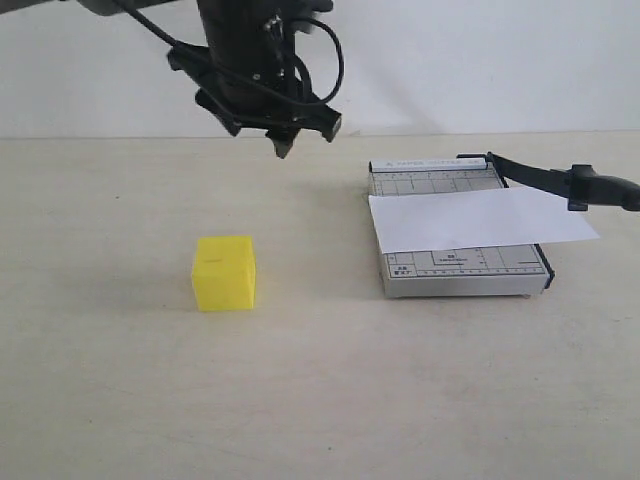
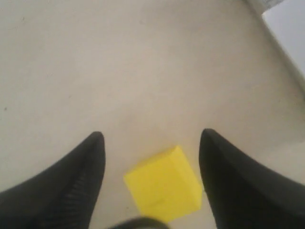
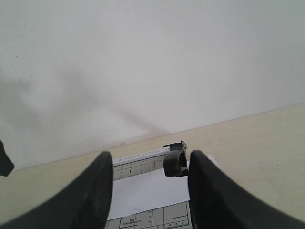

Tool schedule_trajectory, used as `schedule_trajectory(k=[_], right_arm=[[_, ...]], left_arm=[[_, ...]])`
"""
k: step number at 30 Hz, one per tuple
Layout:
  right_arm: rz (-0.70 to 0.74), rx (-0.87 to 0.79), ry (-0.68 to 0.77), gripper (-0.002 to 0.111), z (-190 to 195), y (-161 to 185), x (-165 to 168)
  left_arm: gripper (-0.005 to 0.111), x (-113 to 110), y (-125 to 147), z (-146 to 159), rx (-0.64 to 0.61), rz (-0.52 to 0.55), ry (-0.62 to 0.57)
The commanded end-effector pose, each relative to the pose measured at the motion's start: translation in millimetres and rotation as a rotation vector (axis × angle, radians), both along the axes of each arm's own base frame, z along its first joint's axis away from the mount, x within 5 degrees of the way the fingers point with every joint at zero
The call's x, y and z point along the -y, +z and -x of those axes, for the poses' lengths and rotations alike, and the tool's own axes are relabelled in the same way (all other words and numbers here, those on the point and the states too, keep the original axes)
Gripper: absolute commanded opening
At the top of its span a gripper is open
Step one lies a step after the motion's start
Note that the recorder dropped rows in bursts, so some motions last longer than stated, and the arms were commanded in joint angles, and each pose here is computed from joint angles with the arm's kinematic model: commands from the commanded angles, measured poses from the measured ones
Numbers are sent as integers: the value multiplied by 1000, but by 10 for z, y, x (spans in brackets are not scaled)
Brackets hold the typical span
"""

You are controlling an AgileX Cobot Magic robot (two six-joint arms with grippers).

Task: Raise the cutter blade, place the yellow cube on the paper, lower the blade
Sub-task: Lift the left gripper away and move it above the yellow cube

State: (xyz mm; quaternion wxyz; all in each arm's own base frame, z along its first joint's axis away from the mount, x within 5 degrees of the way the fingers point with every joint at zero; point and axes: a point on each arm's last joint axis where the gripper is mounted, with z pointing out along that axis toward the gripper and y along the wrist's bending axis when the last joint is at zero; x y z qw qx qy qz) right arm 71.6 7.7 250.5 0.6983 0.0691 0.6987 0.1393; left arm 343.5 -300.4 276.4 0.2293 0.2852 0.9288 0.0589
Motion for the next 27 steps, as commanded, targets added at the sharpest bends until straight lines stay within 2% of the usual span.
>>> schedule_trajectory(k=[1, 5, 10, 12, 17, 18, 22, 27], right_arm=[[12, 6, -2, 47, 7, -3, 2], [12, 8, -4, 47, 7, -1, 4], [12, 8, -4, 47, 7, -1, 4], [12, 8, -4, 47, 7, -1, 4], [12, 8, -4, 47, 7, -1, 4], [12, 8, -4, 47, 7, -1, 4], [12, 8, -4, 47, 7, -1, 4], [12, 8, -4, 47, 7, -1, 4]], left_arm=[[57, -247, 71, -50, -12, -22, 113], [57, -445, 32, 11, -84, 11, 187], [57, -627, 22, 209, -33, 106, 228], [57, -687, -10, 303, -17, 176, 253], [57, -749, -175, 501, -37, 479, 353], [57, -770, -235, 523, -50, 506, 378], [60, -808, -415, 570, -73, 504, 402], [68, -879, -547, 594, -91, 387, 393]])
